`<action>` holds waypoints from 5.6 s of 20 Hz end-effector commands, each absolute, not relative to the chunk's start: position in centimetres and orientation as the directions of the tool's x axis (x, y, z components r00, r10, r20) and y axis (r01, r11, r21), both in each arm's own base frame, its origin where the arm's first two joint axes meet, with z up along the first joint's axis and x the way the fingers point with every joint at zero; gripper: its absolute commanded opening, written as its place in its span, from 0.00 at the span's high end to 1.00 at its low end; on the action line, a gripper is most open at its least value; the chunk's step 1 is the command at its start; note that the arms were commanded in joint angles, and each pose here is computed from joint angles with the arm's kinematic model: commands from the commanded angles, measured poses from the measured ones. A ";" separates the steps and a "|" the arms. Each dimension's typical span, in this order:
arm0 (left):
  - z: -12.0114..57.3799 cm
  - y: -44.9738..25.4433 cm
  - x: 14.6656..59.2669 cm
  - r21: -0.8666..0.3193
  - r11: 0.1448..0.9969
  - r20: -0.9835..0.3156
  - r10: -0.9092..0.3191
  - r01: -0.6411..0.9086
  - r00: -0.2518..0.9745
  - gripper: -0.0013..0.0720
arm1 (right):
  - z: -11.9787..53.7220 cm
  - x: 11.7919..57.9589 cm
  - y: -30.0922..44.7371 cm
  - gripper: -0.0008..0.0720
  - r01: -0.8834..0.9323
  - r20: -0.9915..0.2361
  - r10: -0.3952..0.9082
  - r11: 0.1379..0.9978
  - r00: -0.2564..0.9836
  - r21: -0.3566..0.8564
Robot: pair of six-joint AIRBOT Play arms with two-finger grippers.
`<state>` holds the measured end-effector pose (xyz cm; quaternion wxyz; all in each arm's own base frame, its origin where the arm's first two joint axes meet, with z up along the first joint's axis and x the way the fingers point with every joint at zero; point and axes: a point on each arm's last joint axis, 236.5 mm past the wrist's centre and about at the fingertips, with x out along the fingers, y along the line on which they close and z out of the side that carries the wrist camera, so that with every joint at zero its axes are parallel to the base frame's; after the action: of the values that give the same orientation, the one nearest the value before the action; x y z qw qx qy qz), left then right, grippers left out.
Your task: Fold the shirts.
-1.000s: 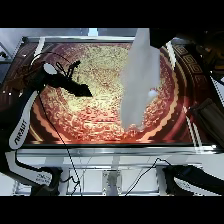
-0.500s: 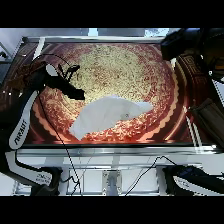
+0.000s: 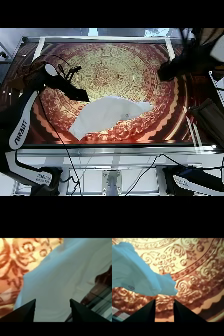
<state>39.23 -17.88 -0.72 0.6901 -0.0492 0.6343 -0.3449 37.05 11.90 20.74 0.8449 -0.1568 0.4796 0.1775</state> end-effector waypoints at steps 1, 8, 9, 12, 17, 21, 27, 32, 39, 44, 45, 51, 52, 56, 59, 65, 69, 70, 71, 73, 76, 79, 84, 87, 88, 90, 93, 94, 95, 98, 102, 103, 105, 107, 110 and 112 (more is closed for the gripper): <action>0.8 -21.1 36.3 -0.614 0.679 -0.777 -0.609 0.403 -0.157 0.36 | 14.6 36.9 12.2 0.59 -0.460 -0.915 0.137 0.886 0.379 -0.057; -0.1 -28.4 30.7 -0.563 0.600 -0.817 -0.509 0.569 -0.271 0.36 | 2.4 32.2 12.6 0.59 -0.469 -0.984 0.134 0.881 0.119 0.063; -1.1 -28.4 30.4 -0.500 0.607 -0.857 -0.447 0.618 -0.254 0.36 | 1.2 31.7 12.5 0.59 -0.465 -0.987 0.128 0.883 0.099 0.068; -3.1 -27.6 29.9 -0.336 0.619 -0.939 -0.276 0.710 -0.205 0.36 | -1.0 31.2 12.2 0.59 -0.459 -0.989 0.121 0.886 0.088 0.068; -5.2 -28.6 27.8 -0.346 0.607 -0.938 -0.244 0.716 -0.246 0.36 | -1.2 32.5 12.5 0.59 -0.458 -0.980 0.134 0.887 0.147 0.053; -8.1 -28.8 26.2 -0.362 0.617 -0.932 -0.228 0.699 -0.282 0.31 | -1.0 33.3 12.6 0.59 -0.465 -0.973 0.138 0.884 0.183 0.038; -10.6 -30.2 27.1 -0.357 0.633 -0.934 -0.265 0.687 -0.242 0.29 | -0.9 33.7 12.7 0.59 -0.464 -0.969 0.143 0.885 0.200 0.035; -11.2 -30.8 30.8 -0.261 0.647 -0.953 -0.289 0.716 -0.087 0.29 | -0.9 33.8 12.8 0.59 -0.464 -0.969 0.145 0.885 0.202 0.036; -12.2 -25.3 34.0 -0.006 0.711 -0.997 -0.058 0.703 0.050 0.53 | -0.9 33.8 12.8 0.59 -0.463 -0.969 0.145 0.886 0.203 0.036; -12.0 -24.4 36.7 0.102 0.704 -0.986 -0.019 0.703 0.163 0.94 | -0.8 34.1 12.8 0.59 -0.463 -0.965 0.148 0.886 0.215 0.033; -11.9 -24.7 36.8 0.094 0.714 -0.985 -0.033 0.694 0.168 0.96 | -0.8 34.2 12.9 0.59 -0.463 -0.964 0.149 0.886 0.218 0.032; -6.6 -28.3 38.3 0.023 0.715 -0.969 -0.157 0.698 0.192 0.97 | -0.3 35.8 13.3 0.59 -0.454 -0.943 0.168 0.891 0.287 0.021; -3.8 -29.5 39.4 0.023 0.705 -0.949 -0.207 0.709 0.237 0.97 | -0.1 36.4 13.4 0.59 -0.448 -0.934 0.174 0.894 0.311 0.017; 11.9 -33.9 43.0 0.055 0.673 -0.769 -0.443 0.738 0.461 0.97 | 0.8 38.5 13.9 0.59 -0.428 -0.895 0.195 0.904 0.401 0.005; 24.6 -37.1 40.8 -0.031 0.609 -0.553 -0.671 0.792 0.494 0.97 | 1.2 39.7 13.2 0.59 -0.381 -0.878 0.163 0.924 0.450 -0.024; 42.8 -35.6 33.7 0.064 0.508 -0.132 -0.849 0.859 0.512 0.97 | 3.0 43.0 7.6 0.59 -0.155 -0.803 -0.071 0.967 0.592 -0.200; 44.4 -25.0 38.2 0.094 0.786 -0.152 -0.595 0.611 0.789 0.97 | 3.2 43.1 6.8 0.60 -0.157 -0.797 -0.105 0.957 0.595 -0.243; 43.1 -22.1 39.6 0.103 0.840 -0.205 -0.505 0.532 0.838 0.97 | 3.1 43.0 6.8 0.65 -0.157 -0.798 -0.106 0.957 0.594 -0.244; 40.8 -18.7 41.2 0.120 0.888 -0.293 -0.395 0.443 0.871 0.96 | 3.1 43.0 6.8 0.66 -0.158 -0.799 -0.108 0.956 0.592 -0.246; 34.4 -12.6 42.9 0.128 0.945 -0.491 -0.204 0.302 0.847 0.96 | 3.0 42.8 6.6 0.65 -0.162 -0.803 -0.114 0.954 0.585 -0.253; 24.1 -5.9 43.0 0.113 0.976 -0.750 -0.041 0.189 0.660 0.96 | 2.8 42.6 6.5 0.66 -0.162 -0.810 -0.119 0.953 0.574 -0.255; 15.7 -0.6 42.8 0.106 0.990 -0.862 0.045 0.092 0.504 0.96 | 2.4 42.0 6.6 0.72 -0.166 -0.829 -0.115 0.956 0.548 -0.242; 8.1 1.2 40.8 0.045 0.998 -0.933 0.025 0.047 0.359 0.96 | -0.2 38.2 13.6 0.85 -0.439 -0.903 0.179 0.899 0.390 -0.011; 8.0 -0.1 41.7 -0.010 0.998 -0.917 -0.031 0.054 0.397 0.96 | -0.9 36.9 18.1 0.55 -0.490 -0.870 0.367 0.854 0.328 0.176; 8.2 -0.7 42.2 -0.032 0.998 -0.907 -0.053 0.057 0.417 0.96 | -1.7 36.9 18.4 0.55 -0.473 -0.866 0.379 0.858 0.325 0.198; 8.6 -1.4 42.9 -0.066 0.996 -0.890 -0.086 0.059 0.448 0.96 | -4.0 36.8 19.1 0.55 -0.432 -0.866 0.402 0.866 0.299 0.253; 8.9 -2.0 43.4 -0.092 0.994 -0.876 -0.110 0.061 0.469 0.96 | -6.4 37.5 22.2 0.55 -0.347 -0.814 0.514 0.841 0.271 0.415; 9.0 -2.1 43.5 -0.095 0.994 -0.875 -0.113 0.062 0.471 0.96 | -6.4 38.4 23.3 0.55 -0.324 -0.779 0.553 0.825 0.297 0.462; 8.9 -2.1 43.4 -0.095 0.993 -0.875 -0.113 0.062 0.470 0.96 | -6.5 39.6 24.0 0.55 -0.293 -0.744 0.578 0.814 0.335 0.501; 9.0 -2.1 43.5 -0.095 0.994 -0.874 -0.113 0.062 0.472 0.96 | -7.4 40.9 25.0 0.56 -0.237 -0.701 0.615 0.788 0.361 0.568; 9.0 -2.1 43.5 -0.096 0.993 -0.873 -0.114 0.062 0.474 0.96 | -7.2 41.5 25.5 0.57 -0.228 -0.674 0.631 0.772 0.383 0.593; 9.0 -2.1 43.5 -0.096 0.993 -0.873 -0.114 0.062 0.474 0.96 | -6.9 41.8 25.6 0.62 -0.229 -0.663 0.635 0.767 0.395 0.599; 9.0 -2.2 43.5 -0.098 0.993 -0.873 -0.116 0.062 0.474 0.96 | -6.4 42.2 26.1 0.71 -0.238 -0.634 0.655 0.748 0.410 0.619; 9.0 -2.2 43.5 -0.099 0.993 -0.873 -0.117 0.062 0.473 0.96 | -6.1 42.5 26.4 0.71 -0.230 -0.614 0.666 0.734 0.423 0.638; 9.0 -2.3 43.5 -0.103 0.993 -0.873 -0.120 0.062 0.472 0.96 | -6.8 42.0 26.9 0.71 -0.242 -0.623 0.670 0.735 0.403 0.634; 9.0 -2.5 43.5 -0.111 0.992 -0.872 -0.128 0.064 0.472 0.96 | -6.9 41.7 27.0 0.70 -0.274 -0.626 0.677 0.733 0.387 0.623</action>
<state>43.50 -2.26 9.03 0.8579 -0.0275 0.5104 -0.0529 41.96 26.59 -6.82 0.8068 0.2224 0.4693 0.2819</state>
